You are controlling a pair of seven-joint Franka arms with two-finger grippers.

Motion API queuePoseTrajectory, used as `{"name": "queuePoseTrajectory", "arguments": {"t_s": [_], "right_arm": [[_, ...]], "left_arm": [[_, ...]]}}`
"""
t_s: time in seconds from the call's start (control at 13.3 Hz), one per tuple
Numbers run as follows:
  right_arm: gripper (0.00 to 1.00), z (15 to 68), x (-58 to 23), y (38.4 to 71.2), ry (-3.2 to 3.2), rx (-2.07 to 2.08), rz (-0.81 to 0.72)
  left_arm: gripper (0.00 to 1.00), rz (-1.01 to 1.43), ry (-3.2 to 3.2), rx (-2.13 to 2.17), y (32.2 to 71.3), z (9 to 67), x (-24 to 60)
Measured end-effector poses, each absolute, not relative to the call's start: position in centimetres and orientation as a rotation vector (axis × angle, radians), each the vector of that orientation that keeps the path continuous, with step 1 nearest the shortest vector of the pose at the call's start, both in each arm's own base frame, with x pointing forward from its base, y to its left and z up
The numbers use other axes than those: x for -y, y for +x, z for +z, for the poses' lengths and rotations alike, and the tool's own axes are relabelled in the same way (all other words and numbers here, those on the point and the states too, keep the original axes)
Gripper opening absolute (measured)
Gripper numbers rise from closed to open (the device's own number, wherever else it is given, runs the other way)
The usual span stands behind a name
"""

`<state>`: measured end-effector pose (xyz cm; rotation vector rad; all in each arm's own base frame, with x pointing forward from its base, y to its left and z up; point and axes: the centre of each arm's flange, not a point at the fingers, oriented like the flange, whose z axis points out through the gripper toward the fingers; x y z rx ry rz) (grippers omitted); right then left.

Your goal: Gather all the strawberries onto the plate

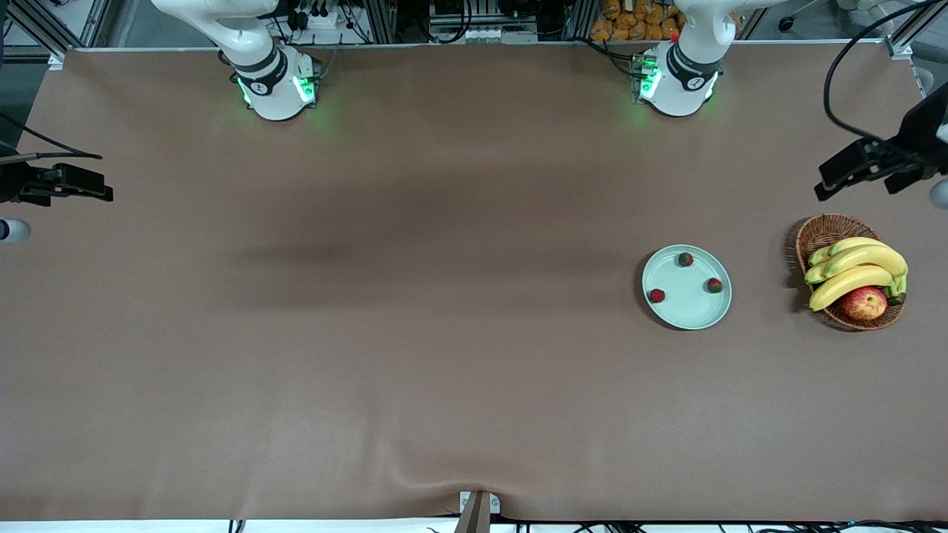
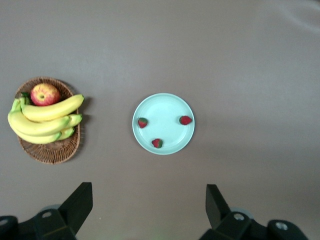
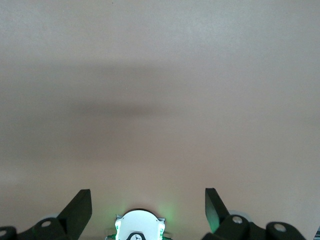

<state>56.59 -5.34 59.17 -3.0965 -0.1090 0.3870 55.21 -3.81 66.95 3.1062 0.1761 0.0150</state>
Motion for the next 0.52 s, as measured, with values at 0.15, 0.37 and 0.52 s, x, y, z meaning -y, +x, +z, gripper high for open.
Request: {"name": "queuePoseTrajectory", "arguments": {"t_s": [0.15, 0.37, 0.52], "right_arm": [[1.00, 59.2, 5.3, 56.6, -3.097, 0.110, 0.387], [1.00, 59.2, 5.5, 56.6, -3.097, 0.105, 0.385], [1.00, 59.4, 5.5, 56.6, -3.099, 0.105, 0.378]], "left_arm": [[1.00, -0.017, 3.104, -0.184, 53.5, 66.4, 3.3], [1.00, -0.030, 3.112, -0.157, 50.8, 66.4, 4.3], [1.00, -0.022, 3.110, -0.141, 50.3, 66.6, 4.7]]}}
